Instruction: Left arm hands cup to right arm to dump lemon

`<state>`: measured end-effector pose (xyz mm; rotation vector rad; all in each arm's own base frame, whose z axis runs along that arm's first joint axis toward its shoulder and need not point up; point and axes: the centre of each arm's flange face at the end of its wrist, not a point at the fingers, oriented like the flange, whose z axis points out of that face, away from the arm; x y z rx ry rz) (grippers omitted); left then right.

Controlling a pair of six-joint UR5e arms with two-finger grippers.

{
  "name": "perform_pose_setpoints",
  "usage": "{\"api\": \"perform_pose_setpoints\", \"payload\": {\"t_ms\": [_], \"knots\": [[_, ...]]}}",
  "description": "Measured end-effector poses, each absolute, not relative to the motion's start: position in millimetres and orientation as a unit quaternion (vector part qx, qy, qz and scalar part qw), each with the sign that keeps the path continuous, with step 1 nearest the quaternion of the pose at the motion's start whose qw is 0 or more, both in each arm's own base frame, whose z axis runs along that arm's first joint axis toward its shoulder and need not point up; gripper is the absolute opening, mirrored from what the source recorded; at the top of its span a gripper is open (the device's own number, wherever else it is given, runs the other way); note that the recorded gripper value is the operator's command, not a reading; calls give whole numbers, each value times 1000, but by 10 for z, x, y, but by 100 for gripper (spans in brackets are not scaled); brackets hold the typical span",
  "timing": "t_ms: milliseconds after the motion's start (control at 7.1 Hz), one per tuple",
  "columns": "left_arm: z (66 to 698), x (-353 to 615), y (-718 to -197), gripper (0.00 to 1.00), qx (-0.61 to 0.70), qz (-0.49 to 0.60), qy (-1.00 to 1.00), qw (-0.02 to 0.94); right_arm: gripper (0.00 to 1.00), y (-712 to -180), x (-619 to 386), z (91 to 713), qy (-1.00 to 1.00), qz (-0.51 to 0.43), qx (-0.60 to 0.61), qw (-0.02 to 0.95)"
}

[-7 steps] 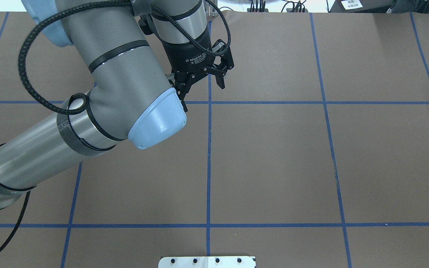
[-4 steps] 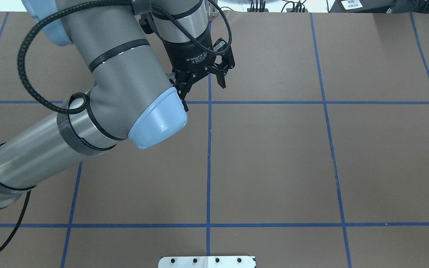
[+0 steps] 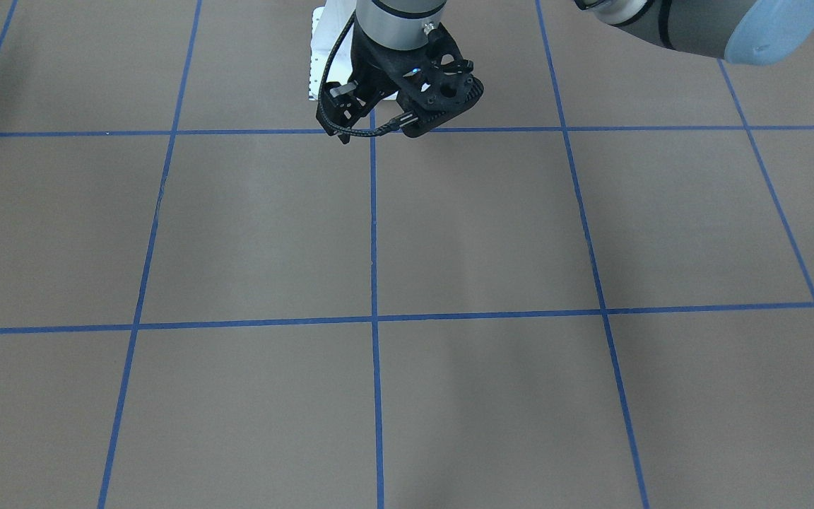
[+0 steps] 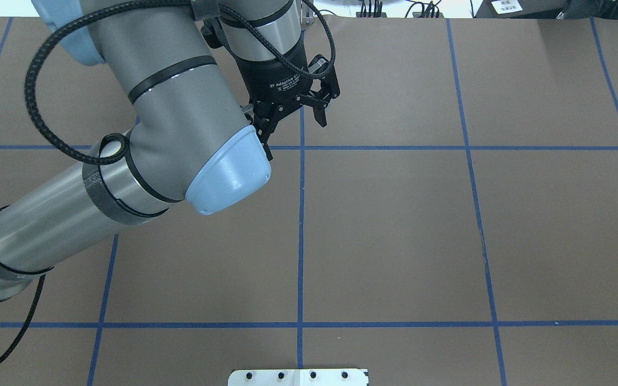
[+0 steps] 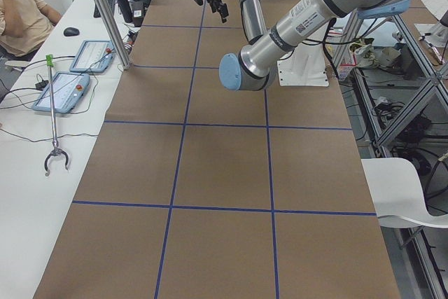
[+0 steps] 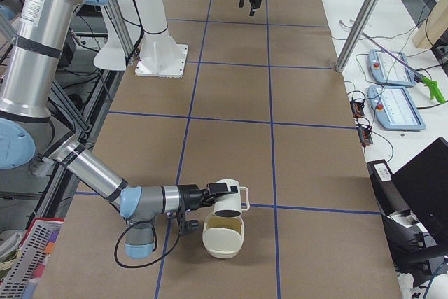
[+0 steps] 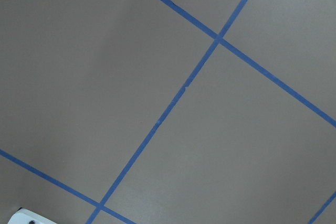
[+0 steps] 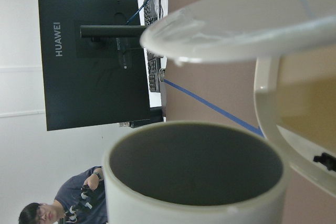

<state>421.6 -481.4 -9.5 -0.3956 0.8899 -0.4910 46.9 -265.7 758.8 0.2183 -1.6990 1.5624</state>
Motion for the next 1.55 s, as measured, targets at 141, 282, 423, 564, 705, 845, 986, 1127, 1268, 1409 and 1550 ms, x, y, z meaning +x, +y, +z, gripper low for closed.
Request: {"api": "perform_pose_setpoints", "payload": {"t_ms": [141, 282, 423, 564, 705, 845, 986, 1127, 1268, 1409, 1550], "knots": [[-101, 4212, -4816, 100, -188, -234, 424, 855, 13, -2606, 490, 7650, -677, 630, 63, 375], [-103, 4210, -4817, 100, -188, -234, 424, 855, 13, -2587, 500, 7695, -683, 637, 45, 355], [-102, 4205, -4822, 100, -187, -235, 424, 855, 13, -2594, 508, 7708, -687, 645, 27, 333], [-96, 4191, -4840, 100, -185, -237, 423, 855, 13, -2585, 527, 7713, -691, 653, 9, 310], [-90, 4177, -4860, 100, -180, -240, 423, 855, 13, -2554, 546, 7716, -697, 658, -13, 284], [-101, 4151, -4882, 100, -174, -243, 423, 855, 13, -2524, 558, 7721, -702, 661, -32, 263], [-118, 4116, -4909, 100, -168, -247, 423, 855, 13, -2509, 563, 7728, -703, 665, -47, 248], [-126, 4094, -4930, 100, -161, -251, 422, 856, 13, -2501, 573, 7731, -702, 671, -64, 229], [-156, 4071, -4944, 100, -154, -253, 423, 856, 14, -2516, 582, 7724, -702, 677, -83, 206], [-207, 4046, -4949, 100, -147, -255, 423, 857, 14, -2540, 595, 7712, -701, 681, -100, 185], [-244, 4027, -4948, 100, -143, -257, 421, 858, 14, -2568, 623, 7697, -702, 683, -109, 167]]}}
